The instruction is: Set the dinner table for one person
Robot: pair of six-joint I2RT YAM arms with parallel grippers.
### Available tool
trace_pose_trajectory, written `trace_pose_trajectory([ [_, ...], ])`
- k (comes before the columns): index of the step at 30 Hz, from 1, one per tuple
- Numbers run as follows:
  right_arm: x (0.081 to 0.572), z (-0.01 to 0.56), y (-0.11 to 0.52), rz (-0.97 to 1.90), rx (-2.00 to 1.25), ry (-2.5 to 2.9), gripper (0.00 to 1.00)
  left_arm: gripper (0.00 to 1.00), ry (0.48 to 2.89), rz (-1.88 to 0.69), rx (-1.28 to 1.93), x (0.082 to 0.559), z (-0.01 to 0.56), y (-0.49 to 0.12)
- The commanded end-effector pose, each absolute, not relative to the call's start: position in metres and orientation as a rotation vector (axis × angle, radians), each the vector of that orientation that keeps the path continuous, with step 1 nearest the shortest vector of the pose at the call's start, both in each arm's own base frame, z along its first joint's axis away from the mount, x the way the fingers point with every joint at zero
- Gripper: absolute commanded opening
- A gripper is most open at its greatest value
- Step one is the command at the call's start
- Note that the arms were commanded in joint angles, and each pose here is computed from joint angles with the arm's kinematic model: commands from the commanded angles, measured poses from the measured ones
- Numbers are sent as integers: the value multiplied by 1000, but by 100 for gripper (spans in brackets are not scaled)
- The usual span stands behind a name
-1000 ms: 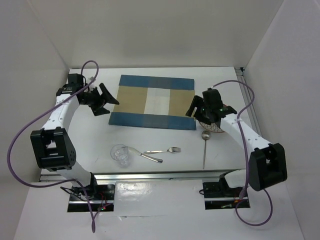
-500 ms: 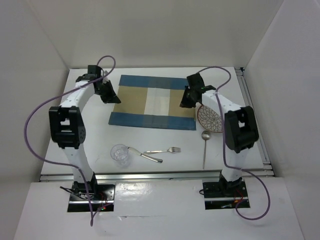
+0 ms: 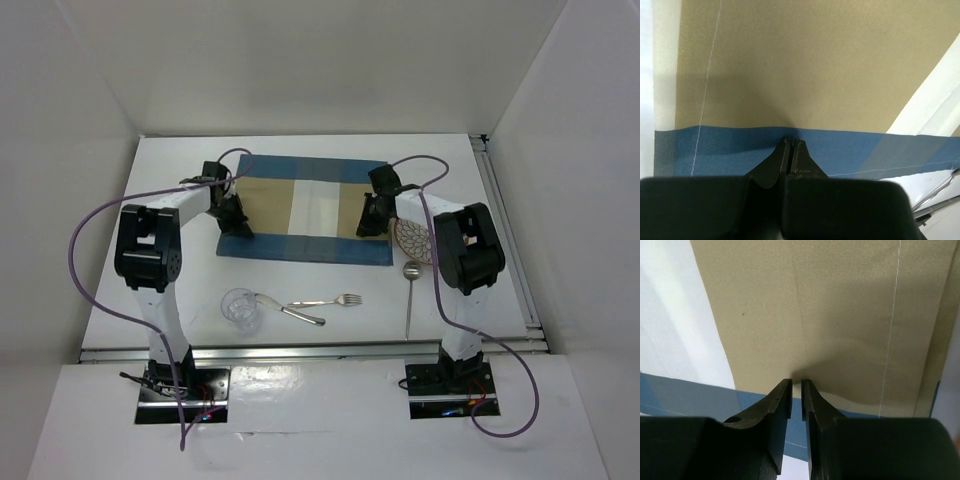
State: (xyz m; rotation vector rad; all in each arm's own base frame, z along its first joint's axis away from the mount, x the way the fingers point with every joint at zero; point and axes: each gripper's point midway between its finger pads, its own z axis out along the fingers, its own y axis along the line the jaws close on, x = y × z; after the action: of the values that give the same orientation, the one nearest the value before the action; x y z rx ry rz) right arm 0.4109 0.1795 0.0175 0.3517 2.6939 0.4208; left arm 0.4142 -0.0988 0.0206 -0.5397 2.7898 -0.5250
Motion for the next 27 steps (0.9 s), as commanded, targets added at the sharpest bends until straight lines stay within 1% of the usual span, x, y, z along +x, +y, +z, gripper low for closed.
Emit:
trace_pose_trajectory([
  [1,359,-8,162,319,383,2821,27,0,2895,-417,-583,368,-4,-90],
  [5,336,-6,156,306,390,2827,27,0,2897,-361,-577,341,5,-81],
  [10,319,-13,148,275,409,2844,27,0,2918,-399,-550,317,6,-87],
  [13,320,-12,151,282,395,2838,24,0,2918,-399,-550,313,6,-87],
  [16,320,-9,155,293,393,2830,24,0,2918,-399,-550,313,6,-87],
  [18,326,-4,155,285,394,2816,25,0,2895,-406,-541,322,12,-87],
  [22,341,36,173,320,338,2756,24,1,2892,-405,-508,329,31,-87],
  [23,346,50,175,316,327,2720,24,4,2872,-395,-503,333,39,-86],
  [24,357,85,184,370,303,2643,27,9,2848,-400,-477,338,52,-86],
  [25,360,101,183,372,304,2612,31,15,2810,-409,-451,341,69,-86],
  [26,365,120,184,389,302,2563,40,30,2784,-415,-443,345,80,-86],
  [27,371,136,178,364,314,2506,47,36,2744,-422,-413,353,97,-87],
])
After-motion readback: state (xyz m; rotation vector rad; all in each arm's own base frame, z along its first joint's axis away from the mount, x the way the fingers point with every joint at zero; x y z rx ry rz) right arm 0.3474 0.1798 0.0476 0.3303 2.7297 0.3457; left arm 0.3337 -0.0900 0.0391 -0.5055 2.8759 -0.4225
